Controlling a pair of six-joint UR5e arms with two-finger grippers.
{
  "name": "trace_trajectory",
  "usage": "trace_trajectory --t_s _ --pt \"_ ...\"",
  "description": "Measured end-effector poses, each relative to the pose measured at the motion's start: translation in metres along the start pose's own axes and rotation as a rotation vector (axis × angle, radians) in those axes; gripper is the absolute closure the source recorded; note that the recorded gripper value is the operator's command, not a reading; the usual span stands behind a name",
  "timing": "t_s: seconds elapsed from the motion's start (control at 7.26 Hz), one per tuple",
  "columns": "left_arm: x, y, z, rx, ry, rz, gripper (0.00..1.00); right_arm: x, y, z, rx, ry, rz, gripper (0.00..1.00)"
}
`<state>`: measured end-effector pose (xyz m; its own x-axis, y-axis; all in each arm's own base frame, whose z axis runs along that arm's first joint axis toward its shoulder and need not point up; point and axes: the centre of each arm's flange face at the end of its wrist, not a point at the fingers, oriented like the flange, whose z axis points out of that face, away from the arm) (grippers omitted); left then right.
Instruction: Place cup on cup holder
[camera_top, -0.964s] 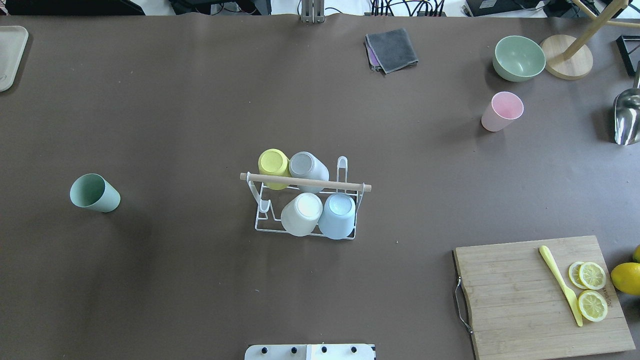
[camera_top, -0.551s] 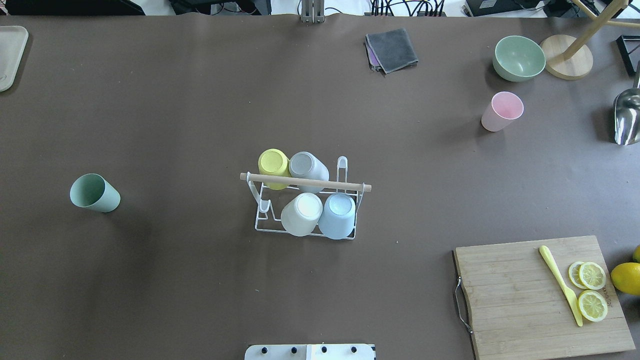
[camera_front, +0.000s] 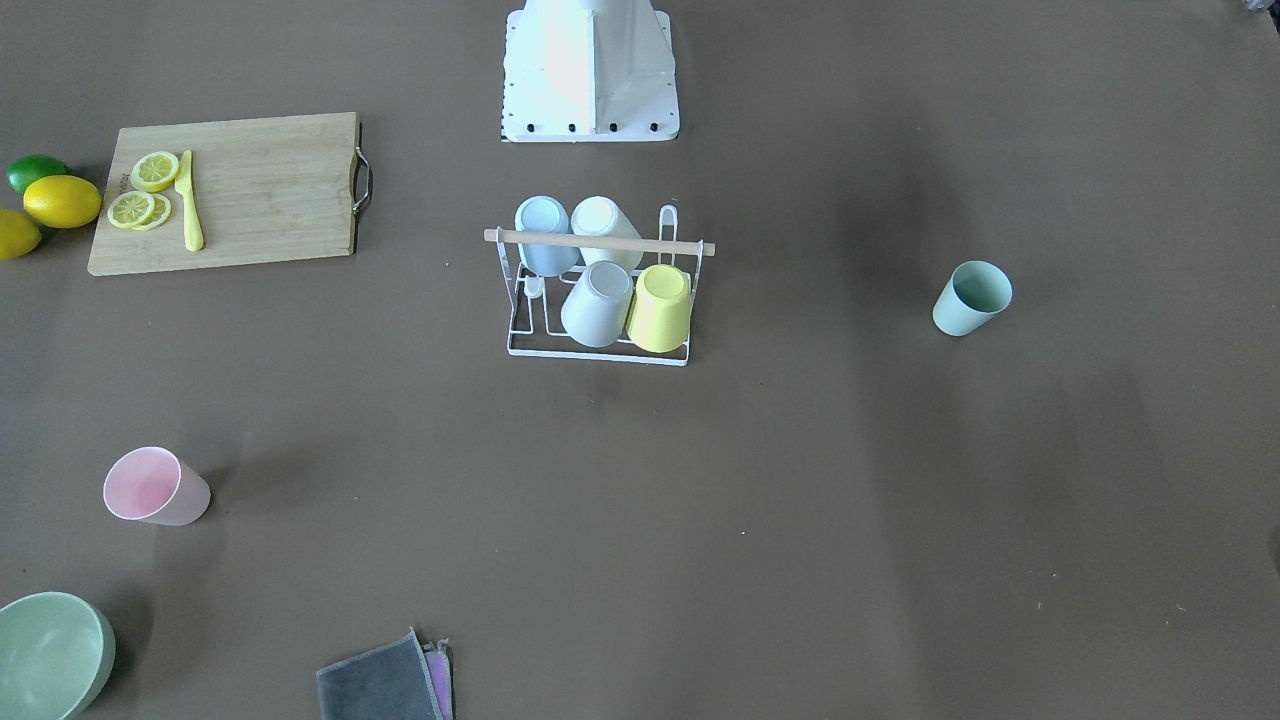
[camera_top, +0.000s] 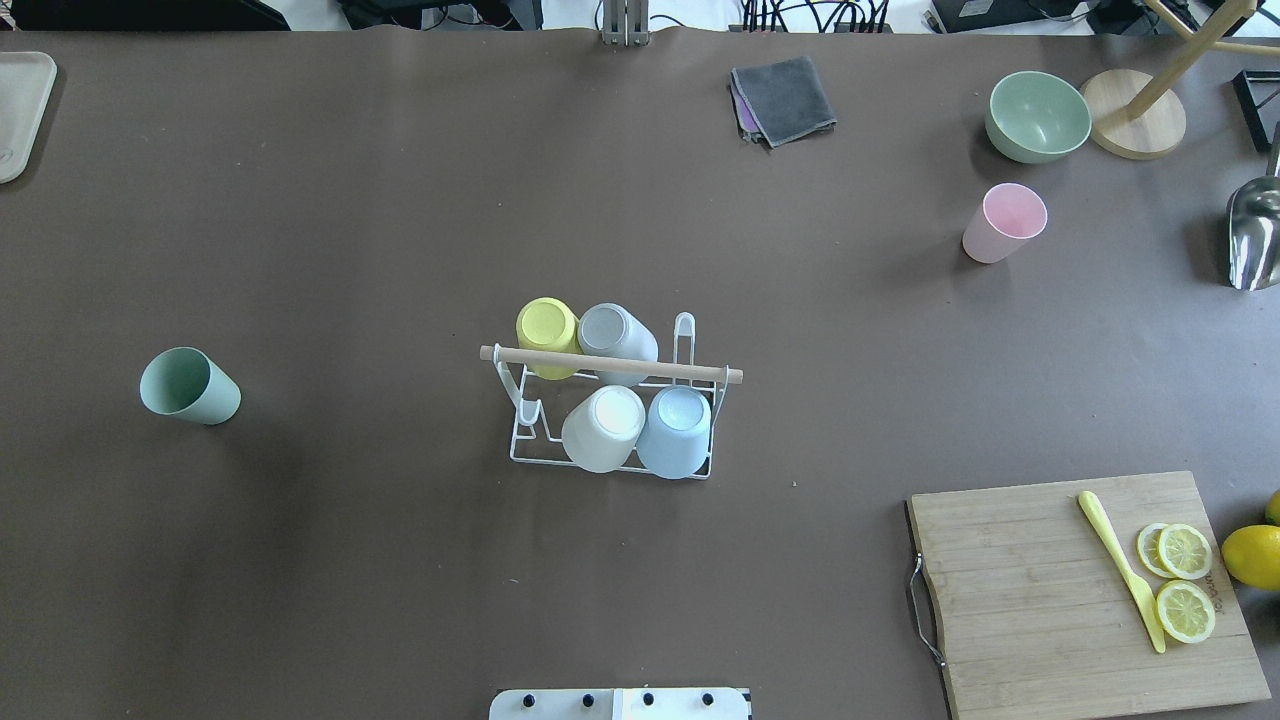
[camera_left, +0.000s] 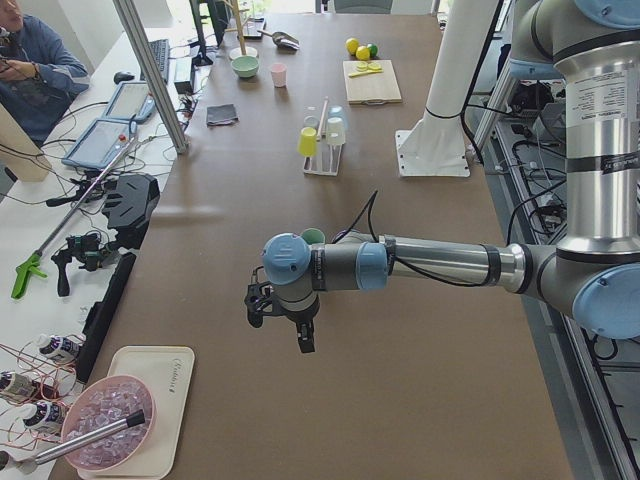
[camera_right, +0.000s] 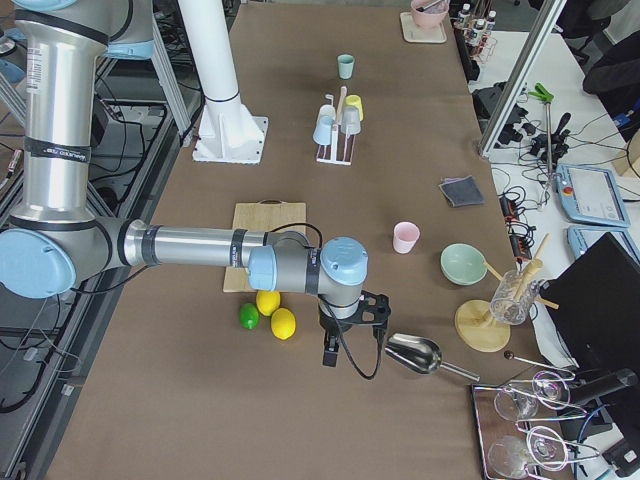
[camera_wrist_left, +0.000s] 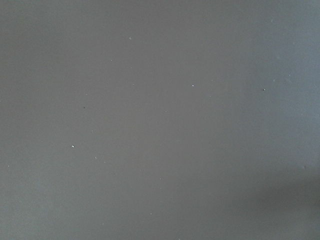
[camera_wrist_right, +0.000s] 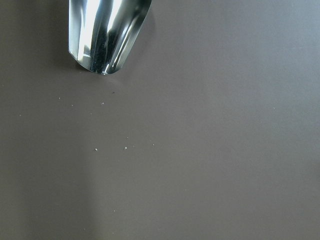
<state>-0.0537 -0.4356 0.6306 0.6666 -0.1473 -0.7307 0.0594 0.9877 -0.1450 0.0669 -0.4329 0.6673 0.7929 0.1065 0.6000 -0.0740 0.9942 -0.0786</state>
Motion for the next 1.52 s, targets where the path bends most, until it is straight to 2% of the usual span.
trace_trajectory --t_s 0.83,1.24,1.52 --pt "0.002 -0.002 0.001 -0.004 0.013 0.002 0.02 0.001 -0.003 0.001 -0.001 0.003 -0.002 0.00" --pt "0.020 -0.002 -0.015 0.031 0.026 0.035 0.02 -0.002 -0.004 -0.003 0.007 0.000 -0.006 0.00" --pt "0.028 -0.003 -0.018 0.037 0.027 0.052 0.02 -0.010 -0.020 -0.010 0.021 -0.002 -0.021 0.00"
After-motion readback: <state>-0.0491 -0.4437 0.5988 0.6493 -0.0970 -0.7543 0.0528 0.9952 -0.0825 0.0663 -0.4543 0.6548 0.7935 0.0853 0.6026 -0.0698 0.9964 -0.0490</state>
